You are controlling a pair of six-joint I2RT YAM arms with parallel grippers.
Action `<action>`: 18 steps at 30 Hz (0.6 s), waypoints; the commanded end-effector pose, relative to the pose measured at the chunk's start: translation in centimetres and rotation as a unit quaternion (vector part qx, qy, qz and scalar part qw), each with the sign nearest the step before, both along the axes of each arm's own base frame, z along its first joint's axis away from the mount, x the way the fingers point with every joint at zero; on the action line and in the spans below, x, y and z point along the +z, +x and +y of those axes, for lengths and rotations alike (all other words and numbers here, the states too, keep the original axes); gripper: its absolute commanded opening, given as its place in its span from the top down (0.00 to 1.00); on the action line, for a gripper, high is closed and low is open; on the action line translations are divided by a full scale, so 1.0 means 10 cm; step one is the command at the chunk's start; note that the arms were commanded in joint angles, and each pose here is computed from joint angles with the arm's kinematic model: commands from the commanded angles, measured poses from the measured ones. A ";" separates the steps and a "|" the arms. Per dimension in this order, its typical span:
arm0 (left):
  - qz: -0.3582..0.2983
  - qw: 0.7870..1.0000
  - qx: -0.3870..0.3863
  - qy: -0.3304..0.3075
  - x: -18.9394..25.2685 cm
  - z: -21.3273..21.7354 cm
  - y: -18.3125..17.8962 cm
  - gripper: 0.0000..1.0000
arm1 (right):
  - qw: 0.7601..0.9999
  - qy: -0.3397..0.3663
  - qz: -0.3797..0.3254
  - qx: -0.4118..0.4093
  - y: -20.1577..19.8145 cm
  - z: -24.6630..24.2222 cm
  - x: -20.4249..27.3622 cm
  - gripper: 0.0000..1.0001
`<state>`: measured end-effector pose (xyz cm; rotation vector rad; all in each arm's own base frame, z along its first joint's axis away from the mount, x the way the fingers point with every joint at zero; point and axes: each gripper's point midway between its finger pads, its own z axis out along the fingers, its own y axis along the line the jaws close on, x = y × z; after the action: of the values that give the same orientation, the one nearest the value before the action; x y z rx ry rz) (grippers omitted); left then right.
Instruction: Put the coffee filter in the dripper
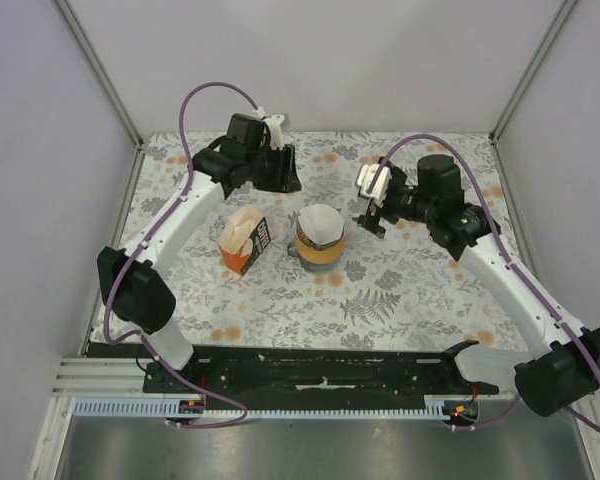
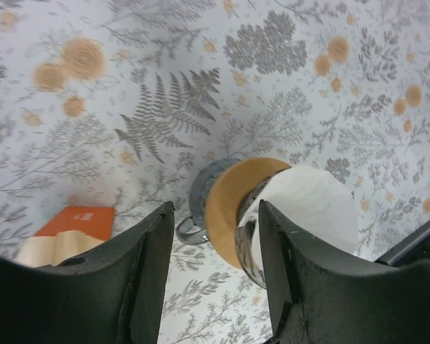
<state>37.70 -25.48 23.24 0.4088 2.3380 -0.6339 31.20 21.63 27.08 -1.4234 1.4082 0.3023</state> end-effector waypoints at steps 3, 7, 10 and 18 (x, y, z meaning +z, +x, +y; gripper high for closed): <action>-0.124 0.988 0.091 0.017 0.69 0.68 0.38 0.42 | 0.953 0.170 0.076 -0.238 0.55 -0.56 0.18 0.02; -0.154 0.971 0.180 0.040 0.77 1.35 0.54 0.41 | 0.887 0.241 0.135 -0.371 0.78 -1.12 0.03 0.02; -0.162 0.959 0.227 0.050 0.71 1.79 0.56 0.42 | 0.837 0.270 0.149 -0.453 0.89 -1.47 -0.11 0.02; -0.164 0.918 0.340 0.122 0.46 2.82 0.35 0.40 | 0.738 0.285 0.137 -0.596 0.96 -1.99 -0.43 0.02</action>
<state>41.86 -1.83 26.82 -0.1530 2.1239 -0.1064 39.96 4.38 22.85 -0.0513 1.9893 0.1662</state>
